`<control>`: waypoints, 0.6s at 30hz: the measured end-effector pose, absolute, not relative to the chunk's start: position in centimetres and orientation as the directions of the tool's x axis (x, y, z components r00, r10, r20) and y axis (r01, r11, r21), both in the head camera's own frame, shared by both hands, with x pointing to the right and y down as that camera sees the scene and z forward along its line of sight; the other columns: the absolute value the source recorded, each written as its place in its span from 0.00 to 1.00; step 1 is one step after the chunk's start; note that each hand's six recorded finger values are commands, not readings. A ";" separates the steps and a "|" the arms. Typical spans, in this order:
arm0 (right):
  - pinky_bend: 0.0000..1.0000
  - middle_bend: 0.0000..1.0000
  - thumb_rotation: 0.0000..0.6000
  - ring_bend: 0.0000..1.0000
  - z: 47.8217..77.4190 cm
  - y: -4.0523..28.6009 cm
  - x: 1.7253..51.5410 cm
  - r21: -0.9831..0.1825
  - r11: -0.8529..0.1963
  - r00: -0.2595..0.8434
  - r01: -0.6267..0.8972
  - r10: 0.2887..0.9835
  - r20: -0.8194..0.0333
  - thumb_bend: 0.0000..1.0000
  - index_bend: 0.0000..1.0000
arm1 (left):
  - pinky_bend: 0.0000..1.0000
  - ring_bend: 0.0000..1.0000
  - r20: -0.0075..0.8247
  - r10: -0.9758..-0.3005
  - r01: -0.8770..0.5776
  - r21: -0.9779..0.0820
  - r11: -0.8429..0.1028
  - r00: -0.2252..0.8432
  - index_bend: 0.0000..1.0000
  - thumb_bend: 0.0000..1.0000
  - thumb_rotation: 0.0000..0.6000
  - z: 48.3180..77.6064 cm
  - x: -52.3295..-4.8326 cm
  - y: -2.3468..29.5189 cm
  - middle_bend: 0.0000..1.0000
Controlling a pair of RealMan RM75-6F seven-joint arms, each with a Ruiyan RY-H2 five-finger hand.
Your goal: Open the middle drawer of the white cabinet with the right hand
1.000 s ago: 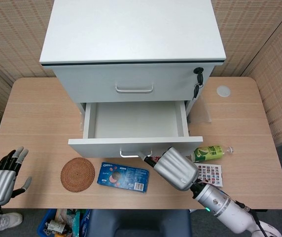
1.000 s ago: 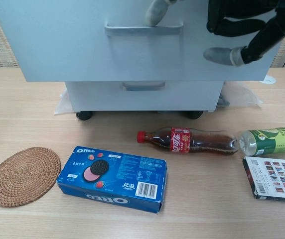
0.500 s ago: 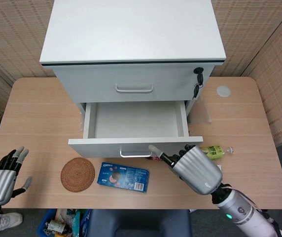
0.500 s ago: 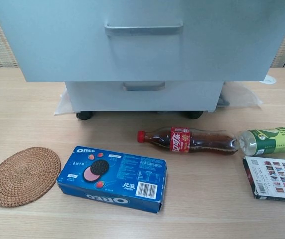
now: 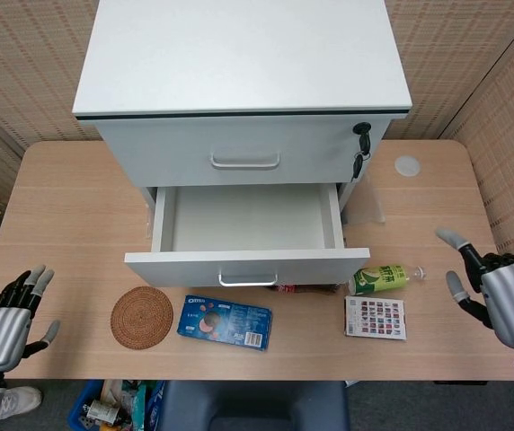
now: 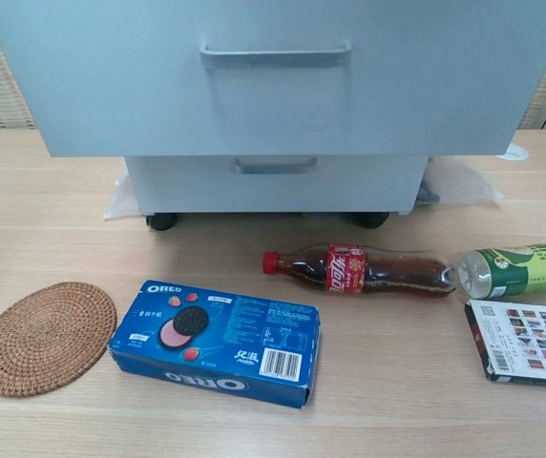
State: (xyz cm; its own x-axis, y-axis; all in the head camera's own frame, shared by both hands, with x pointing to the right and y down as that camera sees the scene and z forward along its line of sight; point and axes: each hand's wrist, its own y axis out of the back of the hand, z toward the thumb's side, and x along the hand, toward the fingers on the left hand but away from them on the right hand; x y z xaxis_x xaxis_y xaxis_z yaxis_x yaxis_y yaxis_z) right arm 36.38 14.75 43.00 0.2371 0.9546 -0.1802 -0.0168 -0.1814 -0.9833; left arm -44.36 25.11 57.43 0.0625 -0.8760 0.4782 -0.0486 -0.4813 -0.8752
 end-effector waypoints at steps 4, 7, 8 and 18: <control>0.65 0.51 1.00 0.52 44.7 15.5 40.6 -0.971 -0.232 0.130 -0.053 0.963 -0.237 0.36 0.24 | 0.12 0.02 0.472 -0.879 -0.049 -0.878 -0.475 0.064 0.02 0.34 1.00 57.3 -44.3 25.0 0.00; 0.51 0.36 1.00 0.35 46.6 16.5 43.1 -0.959 -0.272 0.085 -0.077 0.957 -0.278 0.34 0.23 | 0.12 0.02 0.461 -0.885 -0.049 -0.884 -0.465 0.070 0.02 0.34 1.00 57.2 -44.1 24.9 0.00; 0.48 0.32 1.00 0.31 47.1 16.9 43.6 -0.956 -0.282 0.075 -0.079 0.955 -0.288 0.33 0.21 | 0.12 0.02 0.457 -0.887 -0.048 -0.886 -0.460 0.072 0.02 0.34 1.00 57.1 -44.0 24.9 0.00; 0.36 0.20 1.00 0.19 51.5 20.9 46.3 -0.928 -0.370 0.038 -0.031 0.928 -0.372 0.31 0.13 | 0.12 0.02 0.423 -0.903 -0.043 -0.903 -0.427 0.076 0.02 0.34 1.00 56.7 -43.7 24.7 0.00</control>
